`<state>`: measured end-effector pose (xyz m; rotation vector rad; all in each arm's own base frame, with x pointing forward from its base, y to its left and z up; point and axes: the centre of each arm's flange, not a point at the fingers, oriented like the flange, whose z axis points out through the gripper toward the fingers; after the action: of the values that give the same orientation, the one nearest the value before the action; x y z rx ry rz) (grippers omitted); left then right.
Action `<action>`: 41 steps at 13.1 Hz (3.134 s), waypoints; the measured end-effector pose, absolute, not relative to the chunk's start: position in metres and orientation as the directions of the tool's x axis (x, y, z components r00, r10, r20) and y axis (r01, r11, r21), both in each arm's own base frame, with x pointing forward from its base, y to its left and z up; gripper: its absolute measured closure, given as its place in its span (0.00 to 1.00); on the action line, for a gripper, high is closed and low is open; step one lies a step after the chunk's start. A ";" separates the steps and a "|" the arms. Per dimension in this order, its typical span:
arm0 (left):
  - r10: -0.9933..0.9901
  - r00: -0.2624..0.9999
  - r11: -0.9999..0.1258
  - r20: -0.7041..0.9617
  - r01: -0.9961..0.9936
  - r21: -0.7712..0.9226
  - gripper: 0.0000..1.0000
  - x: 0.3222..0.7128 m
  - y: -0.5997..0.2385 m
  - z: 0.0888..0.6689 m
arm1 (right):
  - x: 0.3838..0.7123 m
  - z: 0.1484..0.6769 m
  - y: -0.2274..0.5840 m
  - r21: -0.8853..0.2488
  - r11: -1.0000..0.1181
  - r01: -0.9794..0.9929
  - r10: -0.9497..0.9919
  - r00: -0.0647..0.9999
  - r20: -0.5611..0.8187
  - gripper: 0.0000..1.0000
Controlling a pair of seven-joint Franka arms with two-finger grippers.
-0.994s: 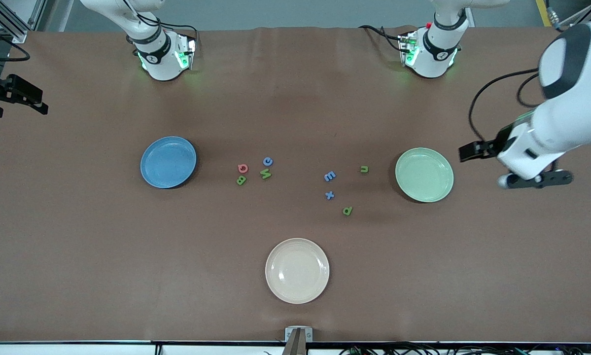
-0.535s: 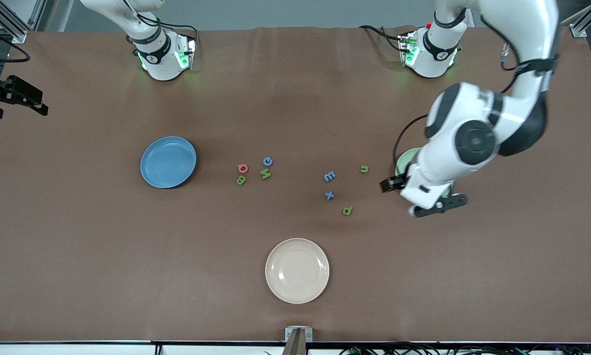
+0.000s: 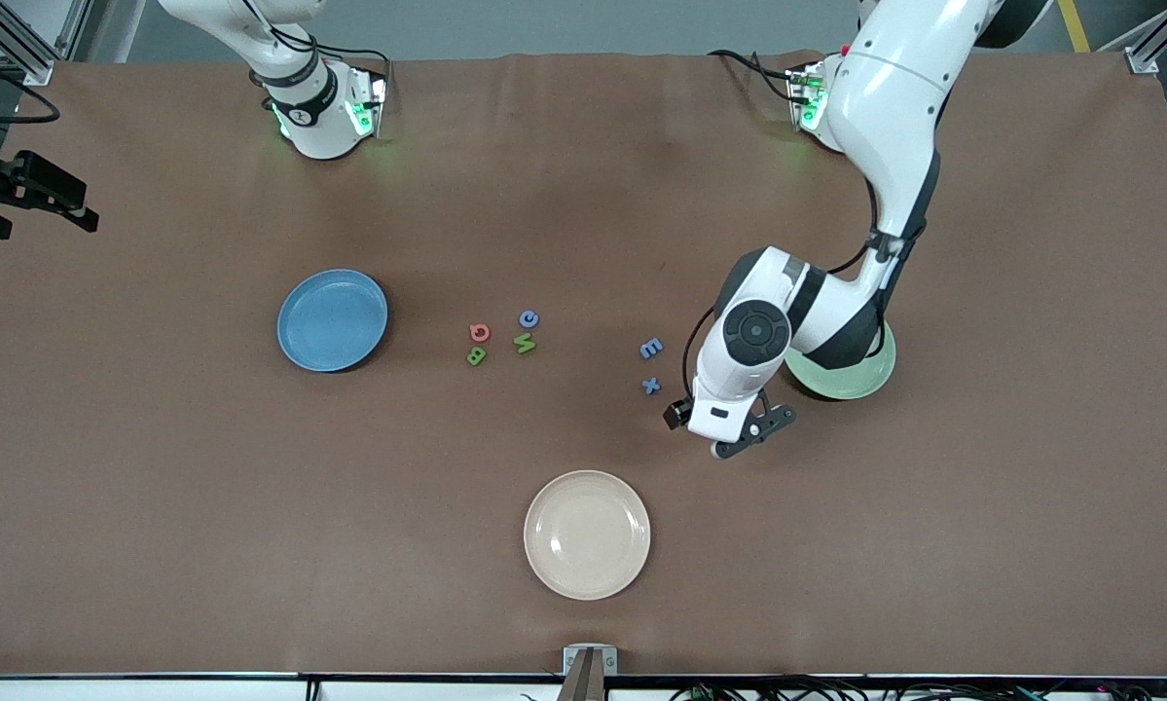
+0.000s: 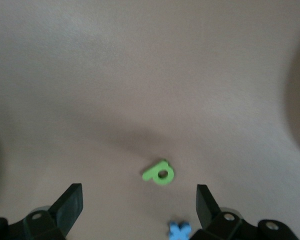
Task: Sort uppercase to blue plate, lowercase to green plate
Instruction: 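Grasp the green p with the left gripper while the right gripper reaches out, then carry the p over the green plate while the right gripper grasps pink G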
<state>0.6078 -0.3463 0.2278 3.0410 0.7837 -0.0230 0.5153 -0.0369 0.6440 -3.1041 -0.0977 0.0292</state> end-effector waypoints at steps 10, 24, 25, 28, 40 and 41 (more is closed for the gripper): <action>0.530 0.848 -0.847 0.002 0.530 0.027 0.22 0.608 -0.353 0.190 | 0.525 0.626 -0.054 -0.040 -0.999 0.028 0.031 0.998 -0.060 0.00; 0.531 0.848 -0.847 -0.002 0.530 0.022 0.22 0.599 -0.366 0.180 | 0.590 0.515 0.043 -0.032 -0.963 -0.266 -0.252 0.939 -0.234 0.00; 0.531 0.848 -0.847 -0.003 0.531 0.022 0.22 0.599 -0.366 0.180 | 0.590 0.513 0.063 -0.031 -0.957 -0.290 -0.275 0.934 -0.230 0.00; 0.538 0.843 -0.843 -0.006 0.538 0.017 0.26 0.599 -0.365 0.175 | 0.580 0.488 0.101 -0.032 -0.950 -0.311 -0.298 0.932 -0.208 0.00; 0.553 0.833 -0.833 -0.003 0.553 0.020 0.61 0.602 -0.365 0.176 | 0.537 0.464 0.176 0.049 -0.801 -0.596 -0.593 0.782 -0.190 0.00; 0.557 0.831 -0.830 0.000 0.557 0.021 0.61 0.605 -0.363 0.179 | 0.537 0.460 0.172 0.051 -0.788 -0.614 -0.612 0.769 -0.187 0.00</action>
<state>0.6049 -0.3626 0.1791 2.9864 0.9087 0.0087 0.5372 0.1725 0.4600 -2.9421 1.0194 0.3039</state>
